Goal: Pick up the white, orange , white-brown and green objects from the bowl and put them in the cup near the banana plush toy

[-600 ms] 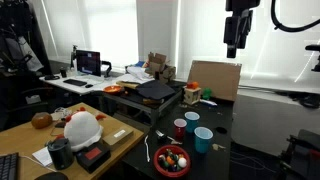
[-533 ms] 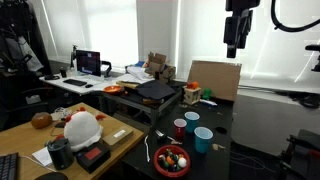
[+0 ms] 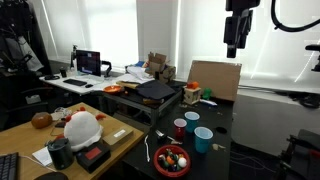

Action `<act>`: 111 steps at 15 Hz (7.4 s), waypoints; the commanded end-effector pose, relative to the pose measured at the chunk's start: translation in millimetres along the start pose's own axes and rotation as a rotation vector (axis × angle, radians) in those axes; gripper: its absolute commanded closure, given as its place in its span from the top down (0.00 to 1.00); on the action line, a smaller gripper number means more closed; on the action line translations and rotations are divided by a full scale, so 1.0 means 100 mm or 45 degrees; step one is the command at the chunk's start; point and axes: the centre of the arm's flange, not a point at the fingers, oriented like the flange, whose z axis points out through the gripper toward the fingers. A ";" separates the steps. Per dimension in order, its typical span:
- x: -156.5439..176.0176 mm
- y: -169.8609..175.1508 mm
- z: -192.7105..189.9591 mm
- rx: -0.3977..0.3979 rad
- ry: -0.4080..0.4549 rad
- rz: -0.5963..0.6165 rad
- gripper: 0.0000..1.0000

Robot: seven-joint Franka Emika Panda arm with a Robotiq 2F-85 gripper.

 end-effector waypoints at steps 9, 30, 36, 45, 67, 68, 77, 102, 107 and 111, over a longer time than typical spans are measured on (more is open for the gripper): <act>0.00 0.00 0.00 0.000 0.000 0.000 1.00; 1.32 -0.34 1.69 0.184 -0.010 -0.053 1.00; 1.51 -0.49 2.44 0.139 -0.095 -0.113 1.00; 1.70 -0.96 3.25 0.226 -0.202 -0.262 1.00; 1.84 -1.17 4.52 0.286 -0.355 -0.228 1.00; 1.84 -1.15 4.55 0.286 -0.357 -0.220 1.00; 1.82 -1.21 4.81 0.327 -0.374 -0.213 1.00; 1.80 -1.03 4.04 0.232 -0.357 -0.230 0.18; 1.86 -0.75 3.75 0.214 -0.342 -0.165 0.18; 1.93 -0.36 3.68 0.221 -0.315 -0.044 0.18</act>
